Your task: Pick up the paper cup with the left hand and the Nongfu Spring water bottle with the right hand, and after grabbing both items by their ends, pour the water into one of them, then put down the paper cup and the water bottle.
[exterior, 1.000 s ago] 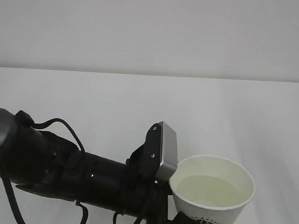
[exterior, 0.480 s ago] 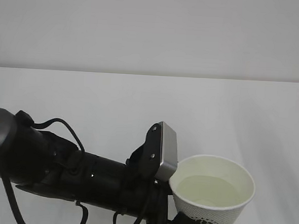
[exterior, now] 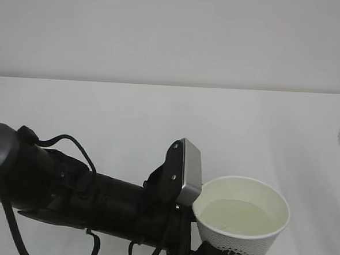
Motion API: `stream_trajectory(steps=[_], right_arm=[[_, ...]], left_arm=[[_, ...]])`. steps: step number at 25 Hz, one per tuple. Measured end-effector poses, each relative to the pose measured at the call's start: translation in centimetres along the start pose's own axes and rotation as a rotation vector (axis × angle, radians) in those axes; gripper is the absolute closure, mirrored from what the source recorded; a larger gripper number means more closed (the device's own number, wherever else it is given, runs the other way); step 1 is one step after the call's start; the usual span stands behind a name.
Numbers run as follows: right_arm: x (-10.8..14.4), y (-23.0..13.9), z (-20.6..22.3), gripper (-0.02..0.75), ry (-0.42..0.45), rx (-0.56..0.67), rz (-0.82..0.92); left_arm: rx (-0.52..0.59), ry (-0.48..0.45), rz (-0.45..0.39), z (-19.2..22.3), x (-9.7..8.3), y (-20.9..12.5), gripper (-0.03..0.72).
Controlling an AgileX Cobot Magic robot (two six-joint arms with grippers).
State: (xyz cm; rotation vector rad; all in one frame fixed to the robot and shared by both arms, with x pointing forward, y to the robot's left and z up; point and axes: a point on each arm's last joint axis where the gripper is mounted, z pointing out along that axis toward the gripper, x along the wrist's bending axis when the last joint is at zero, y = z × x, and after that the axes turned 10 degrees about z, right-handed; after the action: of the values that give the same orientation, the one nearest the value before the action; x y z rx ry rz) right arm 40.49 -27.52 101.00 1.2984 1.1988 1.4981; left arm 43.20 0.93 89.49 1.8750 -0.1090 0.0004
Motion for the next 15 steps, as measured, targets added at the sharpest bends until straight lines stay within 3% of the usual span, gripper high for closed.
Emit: stream_trajectory(steps=[15], right_arm=[[-1.3, -4.6, 1.7, 0.307, -0.029, 0.040, 0.025]], left_arm=[[0.000, 0.000, 0.000, 0.0, 0.0, 0.0, 0.188]])
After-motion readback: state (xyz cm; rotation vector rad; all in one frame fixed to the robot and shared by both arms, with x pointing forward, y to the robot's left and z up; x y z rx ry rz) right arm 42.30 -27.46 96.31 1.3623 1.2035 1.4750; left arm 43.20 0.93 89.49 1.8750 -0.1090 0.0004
